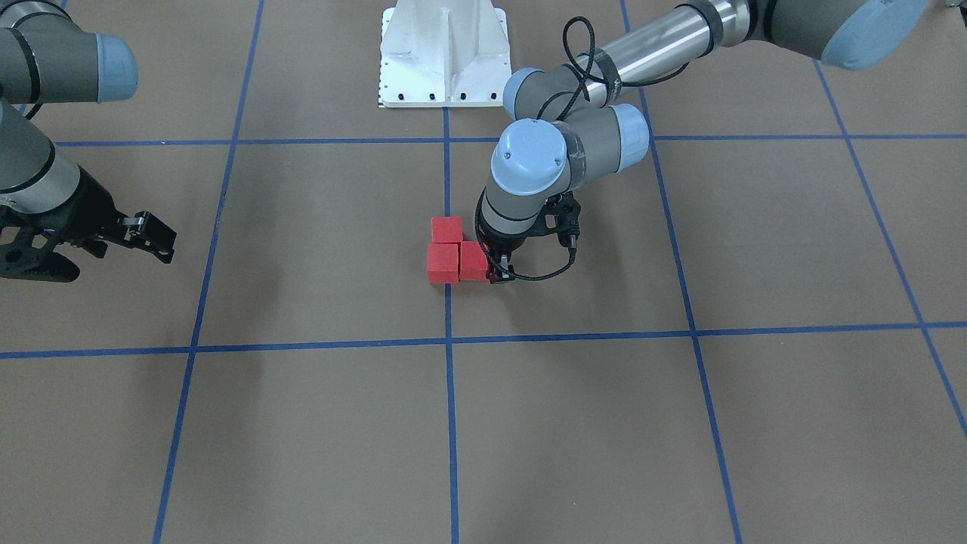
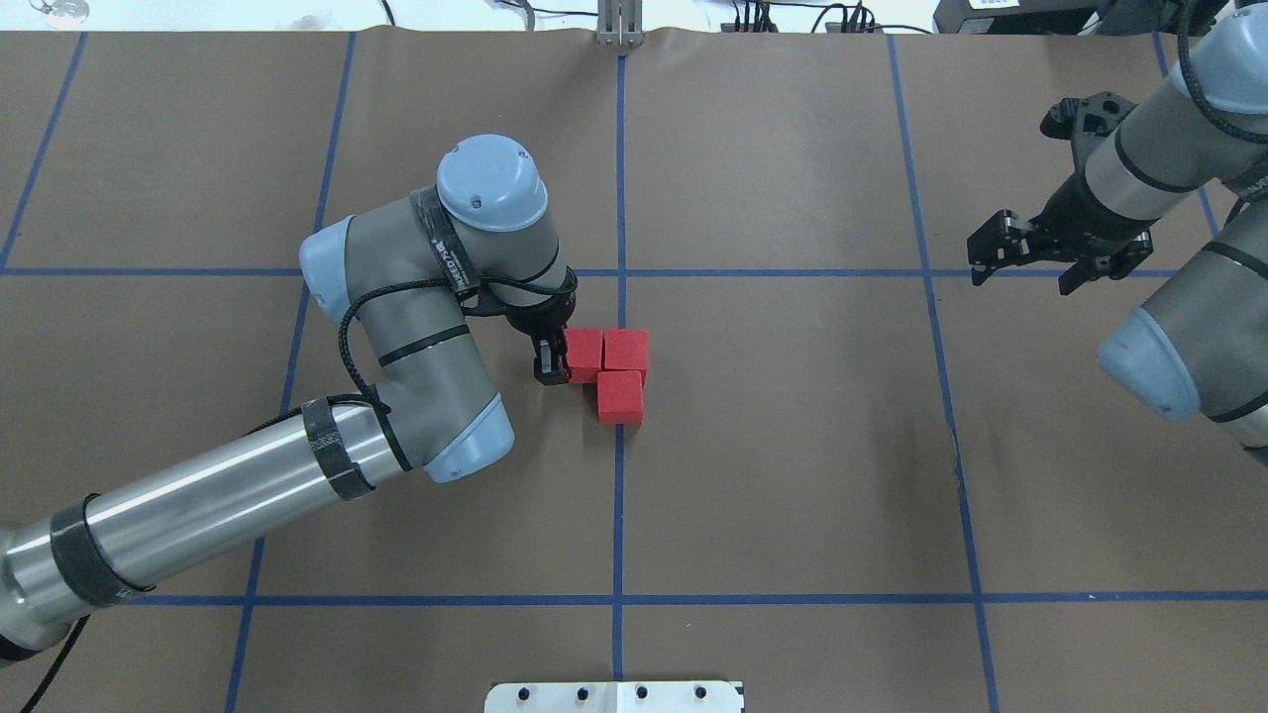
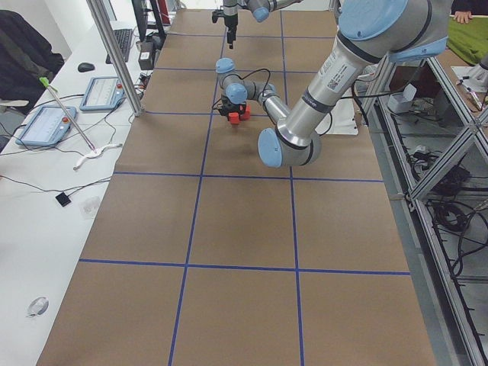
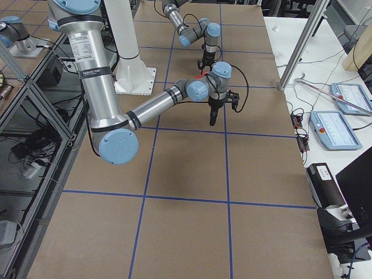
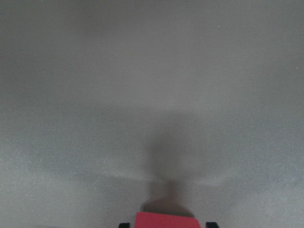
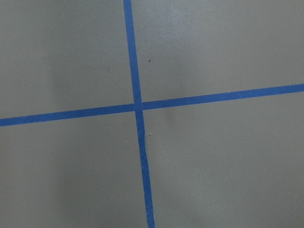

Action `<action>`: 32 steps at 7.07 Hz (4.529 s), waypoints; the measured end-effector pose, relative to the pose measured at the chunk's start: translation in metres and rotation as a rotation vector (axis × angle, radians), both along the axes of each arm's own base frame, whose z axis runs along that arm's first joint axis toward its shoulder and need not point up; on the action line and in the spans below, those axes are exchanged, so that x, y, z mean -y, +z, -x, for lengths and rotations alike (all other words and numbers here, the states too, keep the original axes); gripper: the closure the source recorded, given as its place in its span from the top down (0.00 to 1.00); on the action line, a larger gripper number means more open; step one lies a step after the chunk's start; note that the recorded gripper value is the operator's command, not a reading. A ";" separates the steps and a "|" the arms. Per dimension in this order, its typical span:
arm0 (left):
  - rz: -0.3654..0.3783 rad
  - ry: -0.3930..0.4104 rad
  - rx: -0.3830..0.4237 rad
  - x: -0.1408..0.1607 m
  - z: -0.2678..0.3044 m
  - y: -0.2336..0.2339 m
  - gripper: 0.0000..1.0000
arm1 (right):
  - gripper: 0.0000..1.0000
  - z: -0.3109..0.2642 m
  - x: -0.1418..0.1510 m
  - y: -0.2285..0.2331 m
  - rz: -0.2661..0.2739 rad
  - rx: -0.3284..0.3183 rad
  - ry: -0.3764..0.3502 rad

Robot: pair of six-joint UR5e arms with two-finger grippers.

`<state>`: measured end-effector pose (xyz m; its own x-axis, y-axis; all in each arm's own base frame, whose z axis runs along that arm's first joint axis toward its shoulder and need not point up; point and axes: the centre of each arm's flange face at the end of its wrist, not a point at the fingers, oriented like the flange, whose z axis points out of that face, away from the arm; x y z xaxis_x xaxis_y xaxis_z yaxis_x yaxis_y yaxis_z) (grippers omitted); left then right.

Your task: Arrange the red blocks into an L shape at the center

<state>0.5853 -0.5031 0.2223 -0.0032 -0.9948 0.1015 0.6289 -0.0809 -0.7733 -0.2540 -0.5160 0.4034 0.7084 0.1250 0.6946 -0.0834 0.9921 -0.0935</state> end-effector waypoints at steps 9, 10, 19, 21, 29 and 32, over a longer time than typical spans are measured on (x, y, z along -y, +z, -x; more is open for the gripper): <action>0.011 0.030 -0.052 -0.003 0.014 -0.018 1.00 | 1.00 0.002 0.000 -0.001 0.000 0.001 -0.002; 0.005 0.034 -0.075 -0.003 0.030 -0.021 1.00 | 1.00 0.002 0.000 -0.001 0.000 0.001 -0.002; -0.893 0.592 0.033 -0.023 0.463 0.258 1.00 | 1.00 -0.107 0.024 0.021 -0.102 0.057 0.001; -1.058 0.705 0.035 -0.015 0.530 0.303 1.00 | 1.00 -0.171 0.018 0.065 -0.145 0.062 -0.038; -1.334 0.860 0.148 -0.008 0.624 0.325 1.00 | 1.00 -0.237 0.030 0.119 -0.238 0.022 -0.109; -1.306 0.854 0.148 -0.013 0.625 0.333 1.00 | 1.00 -0.237 0.017 0.135 -0.215 0.003 -0.110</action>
